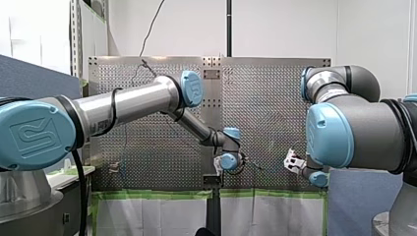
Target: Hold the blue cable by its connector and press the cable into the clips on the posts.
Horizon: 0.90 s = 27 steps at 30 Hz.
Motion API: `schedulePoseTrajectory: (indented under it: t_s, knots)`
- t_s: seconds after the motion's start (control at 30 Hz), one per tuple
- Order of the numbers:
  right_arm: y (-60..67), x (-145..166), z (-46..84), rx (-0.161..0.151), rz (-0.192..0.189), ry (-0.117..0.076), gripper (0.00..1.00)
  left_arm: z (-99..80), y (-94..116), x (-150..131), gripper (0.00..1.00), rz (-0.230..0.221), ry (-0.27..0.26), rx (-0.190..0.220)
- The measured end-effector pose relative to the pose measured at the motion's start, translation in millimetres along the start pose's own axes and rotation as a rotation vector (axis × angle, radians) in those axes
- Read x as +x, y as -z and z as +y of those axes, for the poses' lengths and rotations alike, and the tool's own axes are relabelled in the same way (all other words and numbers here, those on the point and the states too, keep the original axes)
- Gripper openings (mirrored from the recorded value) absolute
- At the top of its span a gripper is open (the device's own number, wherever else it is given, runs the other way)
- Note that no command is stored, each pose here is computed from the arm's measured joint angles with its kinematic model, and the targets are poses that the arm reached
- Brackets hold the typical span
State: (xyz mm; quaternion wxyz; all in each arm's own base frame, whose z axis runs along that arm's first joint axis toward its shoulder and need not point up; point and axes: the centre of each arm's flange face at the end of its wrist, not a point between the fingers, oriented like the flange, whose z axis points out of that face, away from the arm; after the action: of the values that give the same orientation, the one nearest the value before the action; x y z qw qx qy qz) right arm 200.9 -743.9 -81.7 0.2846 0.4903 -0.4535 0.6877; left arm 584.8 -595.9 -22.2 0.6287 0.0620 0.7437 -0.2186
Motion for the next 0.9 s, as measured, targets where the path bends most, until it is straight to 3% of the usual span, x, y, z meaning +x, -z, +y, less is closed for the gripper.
schedulePoseTrajectory:
  t_s: [0.1, 0.43, 0.7, 0.9]
  knots:
    - [0.5, -1, -0.6, -0.002, -0.006, 0.000, 0.00, 0.3, 6, 8, 1.00, 0.020, -0.030, 0.011]
    - [1.6, -5, -4.1, -0.003, -0.021, 0.006, 0.00, 3.9, 22, 24, 1.00, 0.106, -0.138, -0.018]
    - [1.8, -6, -5.4, -0.003, -0.024, 0.005, 0.00, -3.7, 39, 37, 1.00, 0.193, -0.228, 0.010]
    - [1.9, -7, -5.9, -0.002, -0.025, 0.004, 0.00, -16.8, 56, 33, 1.00, 0.246, -0.288, 0.060]
